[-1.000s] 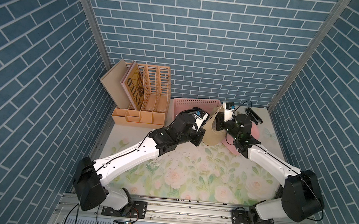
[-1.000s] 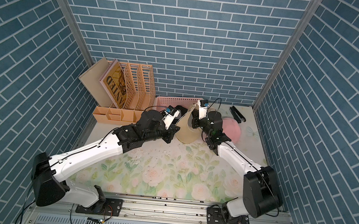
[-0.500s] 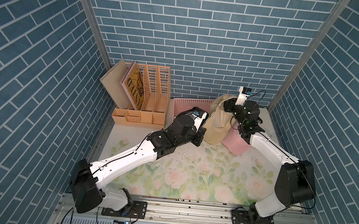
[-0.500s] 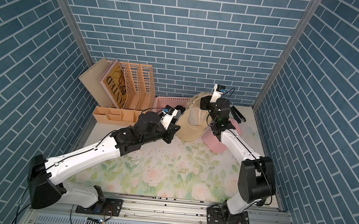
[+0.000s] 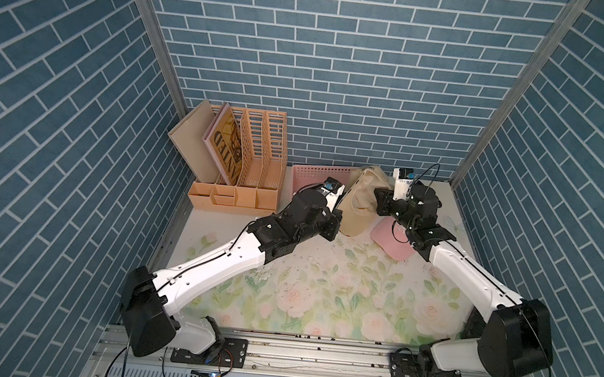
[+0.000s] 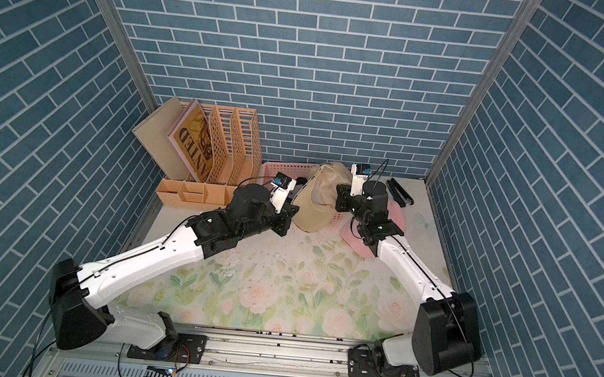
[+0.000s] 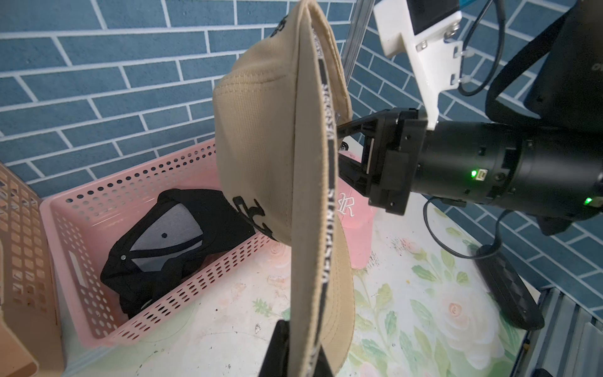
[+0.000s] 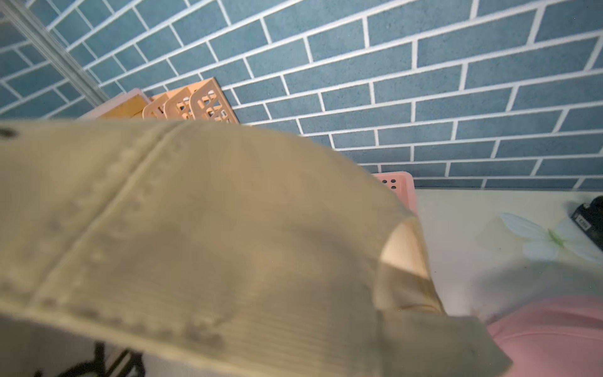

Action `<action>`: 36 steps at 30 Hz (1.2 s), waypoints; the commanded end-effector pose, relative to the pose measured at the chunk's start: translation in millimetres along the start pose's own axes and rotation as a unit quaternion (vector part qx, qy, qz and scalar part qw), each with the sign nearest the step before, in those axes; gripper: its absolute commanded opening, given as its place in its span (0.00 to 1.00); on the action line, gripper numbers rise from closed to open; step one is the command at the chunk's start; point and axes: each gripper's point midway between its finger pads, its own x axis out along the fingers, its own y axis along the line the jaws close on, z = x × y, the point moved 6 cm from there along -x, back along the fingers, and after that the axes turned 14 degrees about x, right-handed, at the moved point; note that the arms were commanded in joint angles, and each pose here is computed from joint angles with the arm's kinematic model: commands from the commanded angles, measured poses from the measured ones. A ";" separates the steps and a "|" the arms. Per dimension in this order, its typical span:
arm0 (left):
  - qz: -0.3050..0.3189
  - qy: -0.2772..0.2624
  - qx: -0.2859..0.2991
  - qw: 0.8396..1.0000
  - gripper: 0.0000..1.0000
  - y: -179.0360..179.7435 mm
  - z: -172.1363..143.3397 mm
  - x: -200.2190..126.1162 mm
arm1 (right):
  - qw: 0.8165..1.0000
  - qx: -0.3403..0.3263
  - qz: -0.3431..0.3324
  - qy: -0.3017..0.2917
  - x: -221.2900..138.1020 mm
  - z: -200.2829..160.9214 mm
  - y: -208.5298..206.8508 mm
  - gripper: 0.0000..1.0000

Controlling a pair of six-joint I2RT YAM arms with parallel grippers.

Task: Turn the baseball cap inside out
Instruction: Turn over the baseball cap.

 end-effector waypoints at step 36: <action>-0.013 0.016 0.038 0.999 0.00 -7.9 17.8 7.0 | 0.998 -0.035 0.055 -0.014 -24.3 7.4 32.4 0.25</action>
